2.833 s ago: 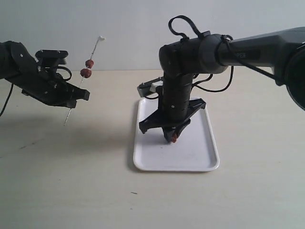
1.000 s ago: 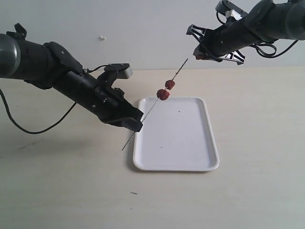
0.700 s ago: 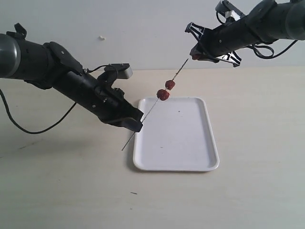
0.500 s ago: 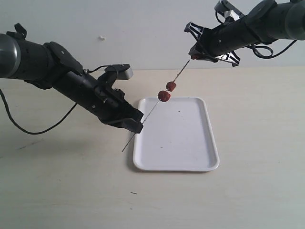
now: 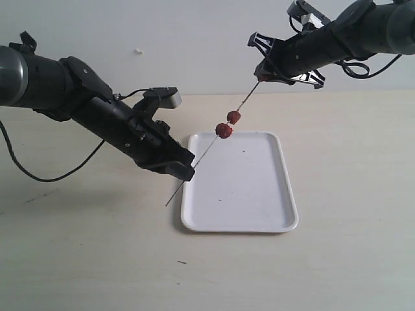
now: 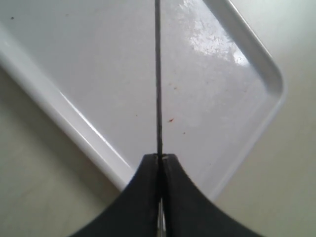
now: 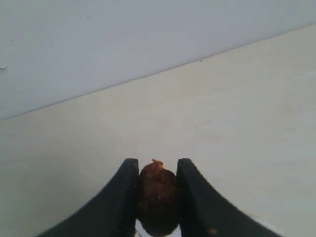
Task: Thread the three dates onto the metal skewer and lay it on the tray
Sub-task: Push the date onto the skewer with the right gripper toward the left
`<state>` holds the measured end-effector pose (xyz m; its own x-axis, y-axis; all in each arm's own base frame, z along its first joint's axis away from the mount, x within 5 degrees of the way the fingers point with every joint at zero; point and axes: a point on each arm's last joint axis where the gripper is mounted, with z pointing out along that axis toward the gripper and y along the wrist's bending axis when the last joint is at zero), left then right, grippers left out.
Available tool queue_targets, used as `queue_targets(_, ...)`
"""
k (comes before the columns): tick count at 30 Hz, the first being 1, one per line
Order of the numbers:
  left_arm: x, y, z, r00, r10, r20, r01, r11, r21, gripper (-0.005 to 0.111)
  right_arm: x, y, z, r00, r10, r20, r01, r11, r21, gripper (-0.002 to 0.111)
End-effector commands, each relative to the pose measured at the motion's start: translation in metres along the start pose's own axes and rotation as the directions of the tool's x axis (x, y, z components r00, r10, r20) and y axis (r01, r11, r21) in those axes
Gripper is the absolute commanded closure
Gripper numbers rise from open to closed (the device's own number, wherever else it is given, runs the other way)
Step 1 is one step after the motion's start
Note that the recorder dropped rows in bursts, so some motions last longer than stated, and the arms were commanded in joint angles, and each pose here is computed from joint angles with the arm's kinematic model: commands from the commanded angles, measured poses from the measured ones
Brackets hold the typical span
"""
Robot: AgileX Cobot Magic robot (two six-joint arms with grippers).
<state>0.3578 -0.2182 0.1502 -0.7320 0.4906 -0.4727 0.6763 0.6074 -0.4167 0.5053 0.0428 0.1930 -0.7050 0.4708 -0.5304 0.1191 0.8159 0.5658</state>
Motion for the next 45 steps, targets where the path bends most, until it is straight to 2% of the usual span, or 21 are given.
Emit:
queue_targets(1,-0.003,-0.002,-0.002,1.0,0.007,0.011,-0.007,1.0,0.006,0.107,-0.001,0.008,-0.002,1.0,-0.023,0.016,0.023,1.0,-0.014,0.081)
queue_targets(30,-0.004,0.0,-0.002,1.0,-0.01,0.023,0.01,1.0,-0.007,0.107,0.006,0.013,-0.001,0.994,-0.1,-0.038,0.098,0.994,-0.039,0.081)
queue_targets(45,-0.003,0.003,0.005,0.998,-0.052,0.036,0.052,0.999,0.006,0.107,0.01,0.016,-0.001,0.992,-0.092,-0.086,0.085,0.993,-0.084,0.081)
